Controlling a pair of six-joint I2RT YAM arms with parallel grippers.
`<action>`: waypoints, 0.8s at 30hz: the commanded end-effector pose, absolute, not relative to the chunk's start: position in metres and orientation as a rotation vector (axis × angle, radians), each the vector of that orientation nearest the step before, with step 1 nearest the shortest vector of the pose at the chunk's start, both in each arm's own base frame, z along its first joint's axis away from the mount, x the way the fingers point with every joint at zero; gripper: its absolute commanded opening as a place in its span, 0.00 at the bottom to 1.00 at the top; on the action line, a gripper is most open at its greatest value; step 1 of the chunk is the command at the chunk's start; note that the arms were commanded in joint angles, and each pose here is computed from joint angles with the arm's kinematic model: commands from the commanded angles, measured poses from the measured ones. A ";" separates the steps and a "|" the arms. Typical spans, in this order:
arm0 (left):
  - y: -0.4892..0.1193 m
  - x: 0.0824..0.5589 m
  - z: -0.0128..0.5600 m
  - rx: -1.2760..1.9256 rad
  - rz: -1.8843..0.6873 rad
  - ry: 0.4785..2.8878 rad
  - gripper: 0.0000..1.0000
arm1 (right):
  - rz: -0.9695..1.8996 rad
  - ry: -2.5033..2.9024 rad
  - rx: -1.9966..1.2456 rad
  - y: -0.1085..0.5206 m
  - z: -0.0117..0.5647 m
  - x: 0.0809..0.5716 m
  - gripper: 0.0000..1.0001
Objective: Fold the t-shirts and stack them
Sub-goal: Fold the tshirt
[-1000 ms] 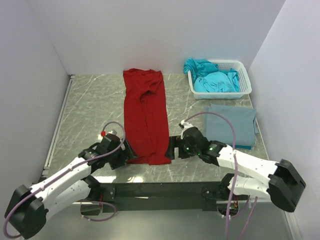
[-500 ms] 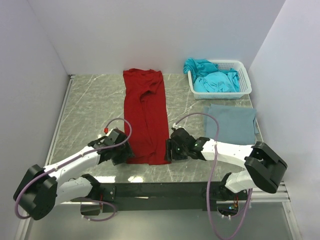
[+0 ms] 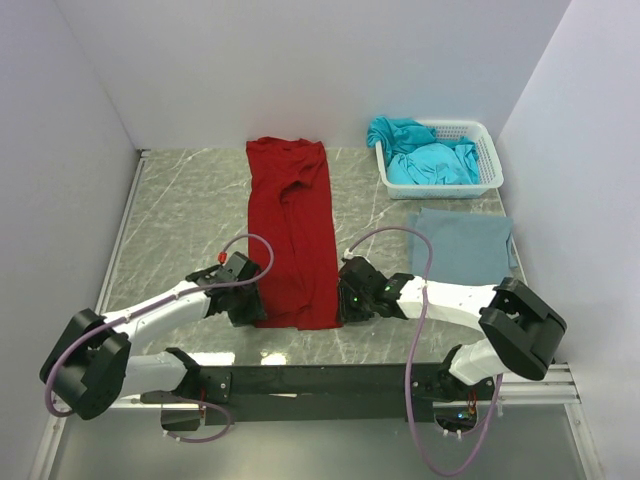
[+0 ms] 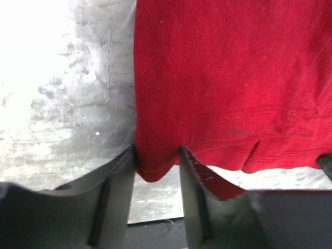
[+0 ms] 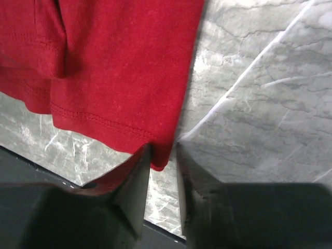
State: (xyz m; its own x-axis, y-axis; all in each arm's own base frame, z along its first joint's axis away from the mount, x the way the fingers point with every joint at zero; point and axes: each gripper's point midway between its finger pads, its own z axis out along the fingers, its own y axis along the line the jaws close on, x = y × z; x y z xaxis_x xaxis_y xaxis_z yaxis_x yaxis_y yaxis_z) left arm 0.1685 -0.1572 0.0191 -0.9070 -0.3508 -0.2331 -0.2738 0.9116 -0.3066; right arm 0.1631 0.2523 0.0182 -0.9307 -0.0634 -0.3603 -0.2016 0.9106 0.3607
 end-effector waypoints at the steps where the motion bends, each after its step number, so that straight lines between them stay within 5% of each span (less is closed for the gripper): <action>1: -0.153 0.159 0.012 -0.418 -0.341 2.851 0.41 | 0.615 2.727 -0.214 0.263 0.024 0.163 0.30; 5: -0.150 0.154 0.011 -0.450 -0.335 2.857 0.28 | 0.617 2.744 -0.213 0.260 0.021 0.157 0.19; 9: -0.147 0.145 0.005 -0.509 -0.339 2.868 0.01 | 0.666 2.751 -0.230 0.263 0.021 0.150 0.10; 14: -0.145 0.131 -0.001 -0.593 -0.375 2.880 0.00 | 0.711 2.770 -0.281 0.265 0.021 0.135 0.00; 24: -0.159 0.076 0.014 -0.762 -0.612 2.926 0.01 | 0.806 2.804 -0.288 0.248 0.030 0.090 0.00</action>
State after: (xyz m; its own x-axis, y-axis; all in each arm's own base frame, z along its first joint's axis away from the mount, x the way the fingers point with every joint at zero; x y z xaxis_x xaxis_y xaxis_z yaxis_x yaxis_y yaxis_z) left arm 0.1107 -0.1628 0.0168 -0.8828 -0.4636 -0.0757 -0.3901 0.8133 -0.4317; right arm 0.1104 0.2479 0.0220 -0.9488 -0.1260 -0.2896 -0.2527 0.8529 0.4568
